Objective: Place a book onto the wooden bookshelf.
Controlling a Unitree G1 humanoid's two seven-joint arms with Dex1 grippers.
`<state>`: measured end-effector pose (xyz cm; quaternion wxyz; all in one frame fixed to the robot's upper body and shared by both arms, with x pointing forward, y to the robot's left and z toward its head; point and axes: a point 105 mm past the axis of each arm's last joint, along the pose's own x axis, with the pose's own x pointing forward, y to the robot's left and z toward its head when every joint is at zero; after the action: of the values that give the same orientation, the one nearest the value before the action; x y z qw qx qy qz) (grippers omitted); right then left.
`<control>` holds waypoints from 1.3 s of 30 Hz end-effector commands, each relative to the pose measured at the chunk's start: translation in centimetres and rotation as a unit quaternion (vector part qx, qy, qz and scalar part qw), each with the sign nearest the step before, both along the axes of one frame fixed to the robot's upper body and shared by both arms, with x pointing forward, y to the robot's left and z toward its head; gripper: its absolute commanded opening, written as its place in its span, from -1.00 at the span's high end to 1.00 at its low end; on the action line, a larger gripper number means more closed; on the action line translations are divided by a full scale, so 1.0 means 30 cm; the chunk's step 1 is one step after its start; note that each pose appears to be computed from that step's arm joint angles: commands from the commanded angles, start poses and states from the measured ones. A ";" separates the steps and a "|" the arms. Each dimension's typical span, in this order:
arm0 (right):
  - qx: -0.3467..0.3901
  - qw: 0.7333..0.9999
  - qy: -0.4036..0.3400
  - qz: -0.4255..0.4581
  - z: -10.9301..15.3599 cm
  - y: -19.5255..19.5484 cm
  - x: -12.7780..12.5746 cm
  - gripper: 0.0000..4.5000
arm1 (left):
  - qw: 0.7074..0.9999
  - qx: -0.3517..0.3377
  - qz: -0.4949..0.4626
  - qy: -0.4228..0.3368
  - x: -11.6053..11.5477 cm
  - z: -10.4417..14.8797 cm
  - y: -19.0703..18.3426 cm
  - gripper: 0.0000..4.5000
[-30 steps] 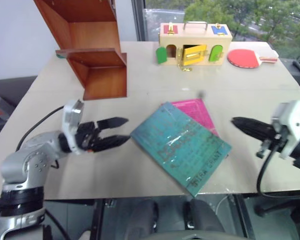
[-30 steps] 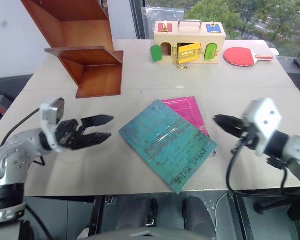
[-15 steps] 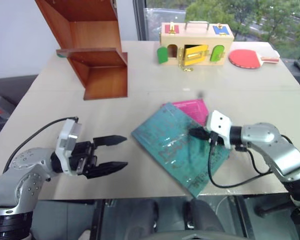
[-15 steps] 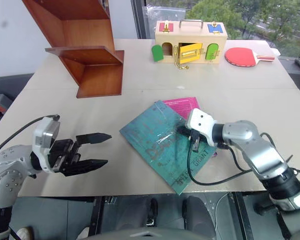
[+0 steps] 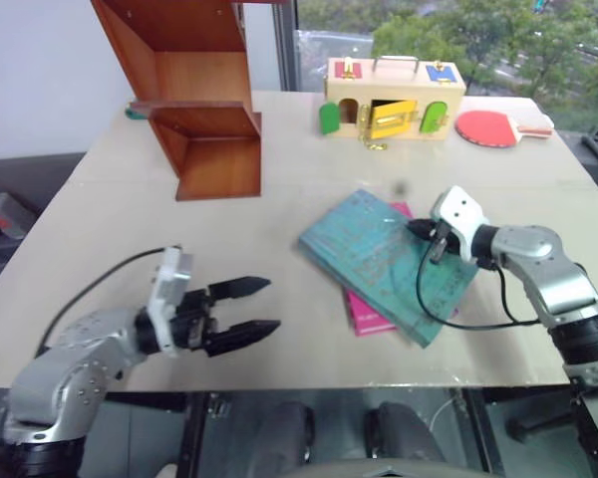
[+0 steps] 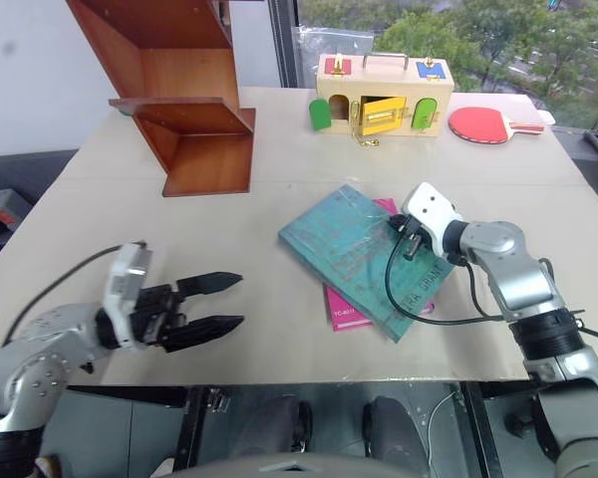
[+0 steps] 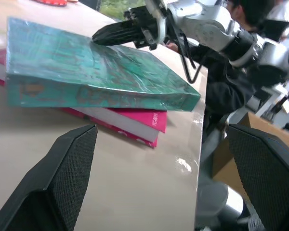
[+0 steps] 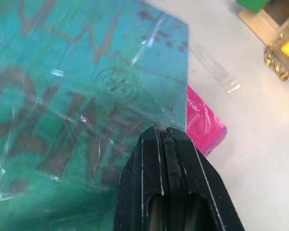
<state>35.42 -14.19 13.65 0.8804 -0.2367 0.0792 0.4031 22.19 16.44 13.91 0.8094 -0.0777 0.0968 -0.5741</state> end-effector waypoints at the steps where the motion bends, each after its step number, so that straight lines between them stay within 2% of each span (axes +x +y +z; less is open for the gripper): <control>1: 0.044 0.999 0.003 0.009 0.047 0.034 -0.060 0.95 | 1.000 -0.001 0.004 -0.024 0.021 0.023 -0.032 -1.00; 4: 0.060 0.997 -0.033 -0.044 0.126 -0.018 -0.078 0.95 | 1.000 -0.002 0.002 -0.030 0.028 0.021 -0.041 -1.00; 7: 0.028 0.986 -0.071 -0.147 0.171 -0.175 -0.084 0.95 | 0.999 -0.002 0.002 -0.035 0.038 0.022 -0.036 -1.00; 10: -0.011 0.975 -0.084 -0.208 0.169 -0.283 -0.100 0.95 | 0.999 0.003 -0.003 -0.038 0.043 0.017 -0.031 -1.00; 14: -0.070 0.971 -0.058 -0.221 0.108 -0.355 -0.124 0.95 | 0.998 0.003 -0.021 -0.054 0.050 0.022 -0.037 -1.00; 16: -0.089 0.977 -0.016 -0.191 0.041 -0.347 -0.153 0.95 | 0.997 0.011 -0.033 -0.065 0.052 0.021 -0.040 -1.00; 18: -0.076 0.986 0.018 -0.148 0.004 -0.302 -0.194 0.95 | 0.997 0.016 -0.036 -0.071 0.060 0.021 -0.037 -1.00; 27: -0.022 0.998 0.038 -0.049 0.005 -0.146 -0.290 0.95 | 0.997 0.024 -0.028 -0.067 0.067 0.011 -0.009 -1.00; 32: -0.007 0.998 0.036 -0.041 0.009 -0.118 -0.299 0.95 | 0.998 0.021 -0.013 -0.057 0.073 0.008 0.005 -1.00; 36: -0.003 0.997 0.026 -0.071 0.010 -0.158 -0.295 0.95 | 0.998 0.018 0.003 -0.056 0.082 0.008 0.011 -1.00; 39: 0.021 0.994 -0.003 -0.106 0.043 -0.209 -0.291 0.95 | 0.999 0.012 0.020 -0.044 0.094 0.005 0.010 -1.00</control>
<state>26.45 -19.37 12.96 0.9104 -0.2004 0.1314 0.3373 24.82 16.47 13.35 0.8181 -0.0393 0.0800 -0.5681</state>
